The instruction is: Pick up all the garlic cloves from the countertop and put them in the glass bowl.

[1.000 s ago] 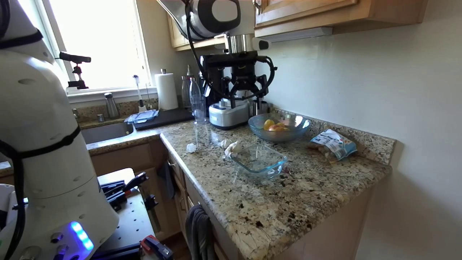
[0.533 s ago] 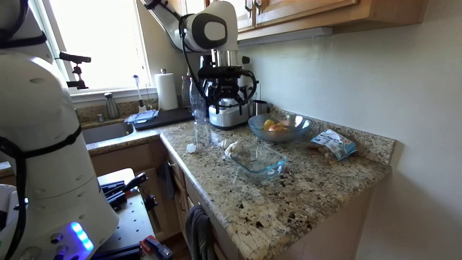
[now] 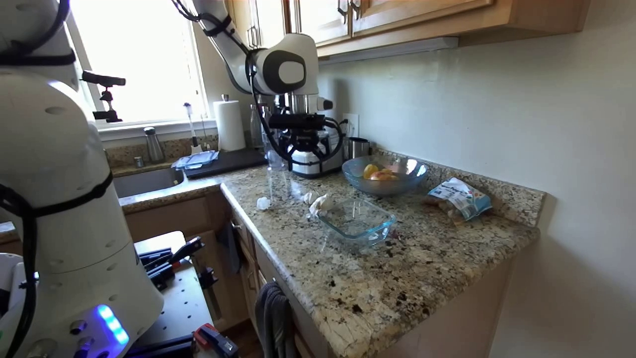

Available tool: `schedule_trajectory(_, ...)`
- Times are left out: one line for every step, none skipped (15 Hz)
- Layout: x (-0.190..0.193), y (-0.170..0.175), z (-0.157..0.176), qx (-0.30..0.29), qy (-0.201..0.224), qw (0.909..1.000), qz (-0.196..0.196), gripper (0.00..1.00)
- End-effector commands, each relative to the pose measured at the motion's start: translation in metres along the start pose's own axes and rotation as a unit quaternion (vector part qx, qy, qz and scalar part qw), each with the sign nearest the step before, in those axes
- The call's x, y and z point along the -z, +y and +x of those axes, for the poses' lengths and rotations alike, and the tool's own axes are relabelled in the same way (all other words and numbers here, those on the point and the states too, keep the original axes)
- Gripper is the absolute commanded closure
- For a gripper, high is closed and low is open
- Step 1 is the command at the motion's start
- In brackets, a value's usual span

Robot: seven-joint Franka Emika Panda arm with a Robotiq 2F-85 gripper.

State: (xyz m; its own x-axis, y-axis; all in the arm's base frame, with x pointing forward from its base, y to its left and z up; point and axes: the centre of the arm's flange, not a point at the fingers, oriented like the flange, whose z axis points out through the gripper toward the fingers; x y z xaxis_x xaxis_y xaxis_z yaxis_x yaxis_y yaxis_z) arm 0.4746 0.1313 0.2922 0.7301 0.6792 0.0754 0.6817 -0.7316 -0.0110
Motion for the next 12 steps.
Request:
schedule_trajectory(0.0,0.0,0.0,0.0,0.001,1.0,0.0,0.0)
schedule_trajectory(0.001,0.001,0.001,0.001,0.001,1.0,-0.001,0.0)
schedule_trajectory(0.001,0.001,0.001,0.001,0.001,1.0,-0.001,0.0)
schedule_trajectory(-0.009,0.002,0.003,0.006,0.009,0.9999,-0.005,0.0)
schedule_trajectory(-0.017,0.003,0.005,0.01,0.007,0.9999,-0.001,0.0)
schedule_trajectory(-0.023,0.004,0.006,0.018,0.005,0.9998,0.001,0.0)
schedule_trajectory(-0.031,0.004,0.007,0.024,0.005,0.9997,-0.002,0.0)
schedule_trajectory(-0.039,0.005,0.008,0.029,0.001,0.9995,-0.007,0.0)
schedule_trajectory(-0.047,0.005,0.008,0.037,0.0,0.9993,-0.007,0.0)
schedule_trajectory(-0.056,0.005,0.008,0.044,-0.001,0.999,-0.009,0.0)
schedule_trajectory(-0.064,0.005,0.009,0.051,-0.002,0.9986,-0.012,0.0)
schedule_trajectory(-0.071,0.005,0.009,0.06,-0.003,0.9981,-0.014,0.0)
